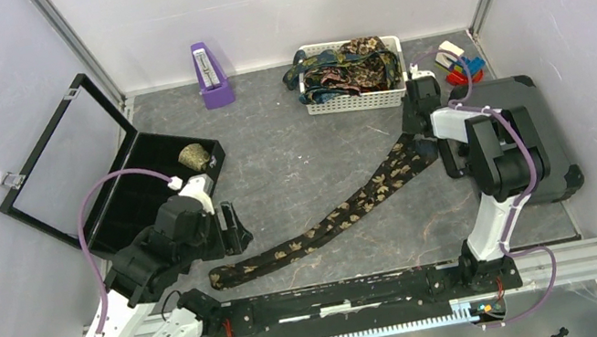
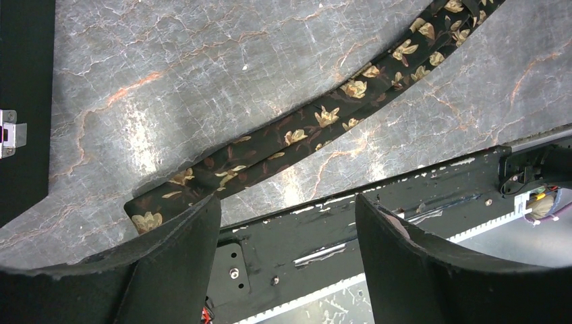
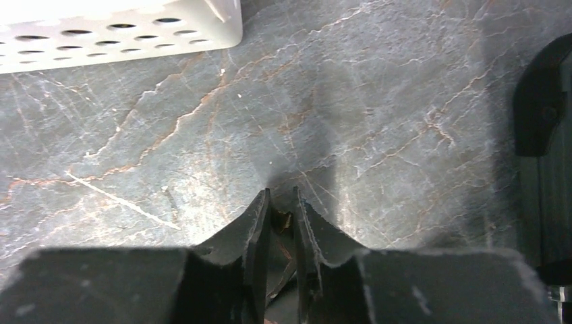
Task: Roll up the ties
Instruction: Flatten out the tie at the center of the board.
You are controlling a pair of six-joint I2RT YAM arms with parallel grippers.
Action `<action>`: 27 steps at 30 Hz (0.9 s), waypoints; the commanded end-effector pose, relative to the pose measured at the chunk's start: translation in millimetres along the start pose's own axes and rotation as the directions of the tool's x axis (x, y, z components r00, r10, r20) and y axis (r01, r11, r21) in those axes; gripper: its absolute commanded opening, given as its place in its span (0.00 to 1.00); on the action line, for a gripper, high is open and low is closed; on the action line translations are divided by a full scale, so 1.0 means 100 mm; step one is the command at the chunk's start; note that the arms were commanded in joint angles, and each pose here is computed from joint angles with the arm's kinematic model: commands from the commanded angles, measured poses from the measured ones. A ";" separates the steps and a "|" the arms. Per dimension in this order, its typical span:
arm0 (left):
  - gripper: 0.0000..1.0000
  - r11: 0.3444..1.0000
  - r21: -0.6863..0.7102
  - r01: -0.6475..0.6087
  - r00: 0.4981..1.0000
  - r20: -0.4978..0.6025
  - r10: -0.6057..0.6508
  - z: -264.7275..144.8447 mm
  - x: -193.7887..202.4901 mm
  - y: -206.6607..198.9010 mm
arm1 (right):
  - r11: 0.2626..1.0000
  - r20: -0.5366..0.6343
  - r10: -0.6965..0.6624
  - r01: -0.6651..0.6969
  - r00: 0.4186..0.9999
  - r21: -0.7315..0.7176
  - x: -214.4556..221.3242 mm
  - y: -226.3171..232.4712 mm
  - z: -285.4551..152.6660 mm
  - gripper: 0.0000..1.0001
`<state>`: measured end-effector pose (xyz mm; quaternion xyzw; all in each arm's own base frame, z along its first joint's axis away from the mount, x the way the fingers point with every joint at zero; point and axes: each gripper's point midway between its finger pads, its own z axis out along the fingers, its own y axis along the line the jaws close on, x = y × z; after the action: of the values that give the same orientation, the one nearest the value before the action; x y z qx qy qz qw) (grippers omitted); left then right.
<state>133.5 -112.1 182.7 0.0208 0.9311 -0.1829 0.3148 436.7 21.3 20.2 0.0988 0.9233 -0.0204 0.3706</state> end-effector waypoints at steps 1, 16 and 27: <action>0.79 0.999 0.016 -0.034 0.999 0.041 0.033 -0.01 -0.09 -0.03 | 0.998 0.014 0.000 0.001 1.000 -0.070 -0.07 0.16 -0.03 0.19; 0.79 1.000 0.012 -0.027 0.998 0.055 0.026 -0.03 -0.10 -0.01 | 1.000 0.113 0.019 -0.020 0.993 0.013 -0.26 -0.12 -0.71 0.00; 0.79 1.000 0.009 -0.022 0.998 0.061 0.022 -0.03 -0.11 -0.01 | 0.998 0.098 0.025 -0.031 0.995 0.060 0.20 -0.31 -0.74 0.00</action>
<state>133.6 -110.5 184.7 0.0193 0.9285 -0.1832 0.3223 365.7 7.8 56.9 0.1083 0.9119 -0.0374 0.3940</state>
